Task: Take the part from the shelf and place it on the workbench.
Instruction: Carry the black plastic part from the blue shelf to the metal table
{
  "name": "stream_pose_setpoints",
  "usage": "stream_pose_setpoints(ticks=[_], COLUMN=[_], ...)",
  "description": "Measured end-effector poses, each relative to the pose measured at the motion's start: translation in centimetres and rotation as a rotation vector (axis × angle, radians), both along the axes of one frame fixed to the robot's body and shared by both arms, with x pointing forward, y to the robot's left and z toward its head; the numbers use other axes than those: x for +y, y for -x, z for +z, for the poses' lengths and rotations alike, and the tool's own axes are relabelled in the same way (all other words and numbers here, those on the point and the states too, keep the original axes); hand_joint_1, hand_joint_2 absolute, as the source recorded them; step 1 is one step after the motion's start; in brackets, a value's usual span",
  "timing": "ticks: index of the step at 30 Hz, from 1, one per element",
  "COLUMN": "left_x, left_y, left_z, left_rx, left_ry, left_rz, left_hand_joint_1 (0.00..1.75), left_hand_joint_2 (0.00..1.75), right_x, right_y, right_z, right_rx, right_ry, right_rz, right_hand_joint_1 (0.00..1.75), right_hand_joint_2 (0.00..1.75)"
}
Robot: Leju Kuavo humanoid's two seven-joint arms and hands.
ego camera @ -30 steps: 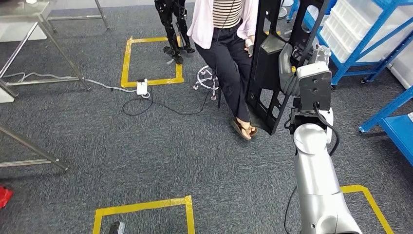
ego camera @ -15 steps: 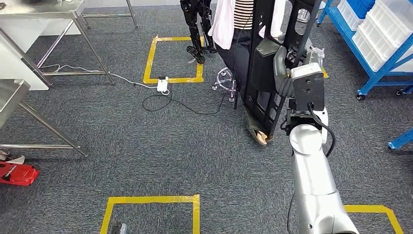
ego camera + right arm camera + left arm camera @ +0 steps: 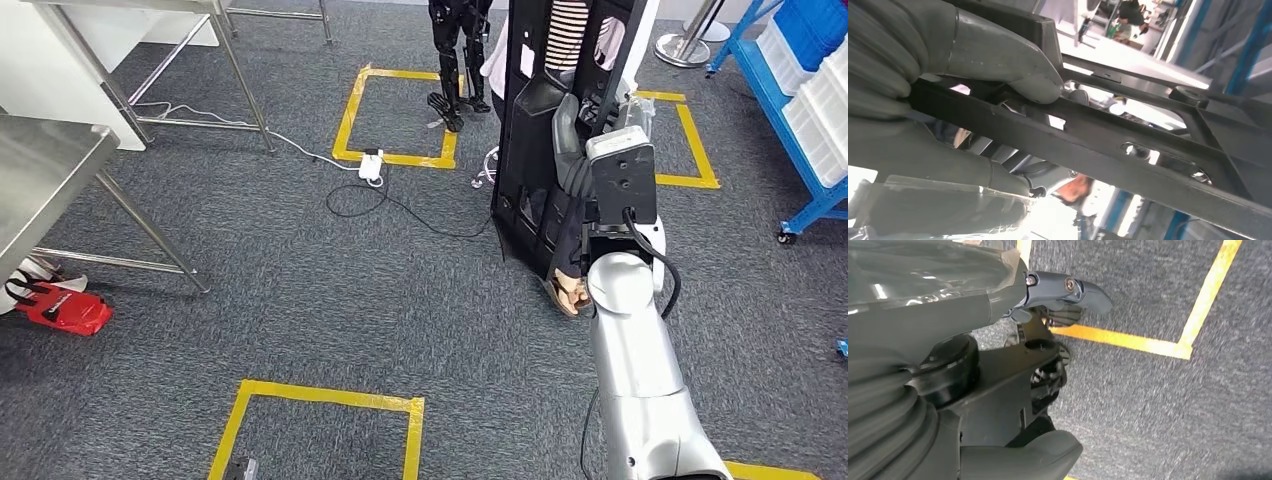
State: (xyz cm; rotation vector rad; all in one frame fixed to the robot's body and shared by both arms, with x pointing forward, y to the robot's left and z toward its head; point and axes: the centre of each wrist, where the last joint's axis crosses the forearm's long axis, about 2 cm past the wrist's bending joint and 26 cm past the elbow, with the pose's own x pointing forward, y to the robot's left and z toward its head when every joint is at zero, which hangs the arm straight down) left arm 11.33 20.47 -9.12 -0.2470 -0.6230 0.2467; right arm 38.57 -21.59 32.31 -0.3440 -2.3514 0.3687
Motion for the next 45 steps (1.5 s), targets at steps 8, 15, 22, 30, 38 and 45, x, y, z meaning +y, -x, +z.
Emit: stream_pose_setpoints(ticks=[8,15,22,30,38,45], left_x=[0.0,0.1,0.2,0.3,0.2,0.3], left_y=[-0.2,0.0,-0.1,-0.2,-0.1,0.3], left_z=[0.1,0.0,0.0,0.0,0.0,-0.1], left_rx=[-0.005,-0.006,-0.003,-0.005,-0.007,0.001], left_ry=[-0.010,-0.009,-0.012,-0.009,-0.008,-0.012], left_rz=[-0.015,-0.015,-0.022,-0.021,-0.028,-0.028], left_hand_joint_1=[0.00,0.00,0.00,0.00,0.00,0.00], left_hand_joint_2=[1.75,1.75,1.75,1.75,1.75,1.75], right_x=[-0.5,-0.5,-0.5,-0.6,-1.1,-0.9], right_y=[-0.4,-0.7,-0.9,-1.2,-1.5,-1.7], right_z=[-0.4,-0.2,-0.3,0.1,-0.3,-0.3], right_rx=[0.018,0.021,0.025,0.025,0.041,0.045], right_ry=[0.009,0.013,0.013,0.010,0.019,0.022], right_rz=[0.000,0.001,0.001,0.005,-0.002,0.004], right_hand_joint_1=[1.75,1.75,1.75,1.75,1.75,1.75], right_hand_joint_2=[1.75,1.75,1.75,1.75,1.75,1.75])
